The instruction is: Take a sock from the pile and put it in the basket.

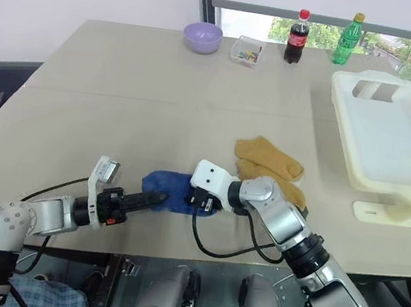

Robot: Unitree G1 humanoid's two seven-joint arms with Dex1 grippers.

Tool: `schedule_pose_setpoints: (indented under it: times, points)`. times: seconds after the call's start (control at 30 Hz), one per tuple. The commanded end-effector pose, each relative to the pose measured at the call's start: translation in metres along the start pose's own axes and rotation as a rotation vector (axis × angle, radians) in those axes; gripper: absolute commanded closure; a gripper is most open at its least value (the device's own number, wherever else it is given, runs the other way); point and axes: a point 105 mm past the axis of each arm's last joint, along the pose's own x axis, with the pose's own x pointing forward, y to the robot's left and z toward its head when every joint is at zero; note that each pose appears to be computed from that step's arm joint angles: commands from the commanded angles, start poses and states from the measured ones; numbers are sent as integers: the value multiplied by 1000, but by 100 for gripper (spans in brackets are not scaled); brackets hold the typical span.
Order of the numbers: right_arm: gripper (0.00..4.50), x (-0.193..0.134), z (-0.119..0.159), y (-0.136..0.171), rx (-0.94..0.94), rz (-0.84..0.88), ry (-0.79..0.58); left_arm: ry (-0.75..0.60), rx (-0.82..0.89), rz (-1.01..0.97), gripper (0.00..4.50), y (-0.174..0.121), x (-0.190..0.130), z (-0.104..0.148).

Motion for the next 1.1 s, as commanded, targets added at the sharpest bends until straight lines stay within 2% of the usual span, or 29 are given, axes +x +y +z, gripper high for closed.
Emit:
schedule_pose_setpoints:
  times: [0.03,0.43,0.67,0.77,0.87,1.0,1.1]
  points:
    - [279,-5,-10,-10,15,-70,43,-20,4,-84,138,-13,-2,7]
    - [279,-14,-7,-16,12,-116,42,-150,34,-228,138,-22,10,36]
    - [279,-16,-5,-15,4,-123,43,-138,43,-263,138,-26,26,38]
    - [279,-24,4,-16,-6,-129,25,-132,53,-281,138,-28,34,40]
    - [279,-35,24,-12,-42,-113,-2,-136,61,-293,138,-31,40,43]
    - [279,-49,28,-4,-96,-89,50,-144,66,-302,138,-34,41,45]
    - [279,-57,22,-4,-118,-94,106,-125,61,-309,138,-34,48,40]
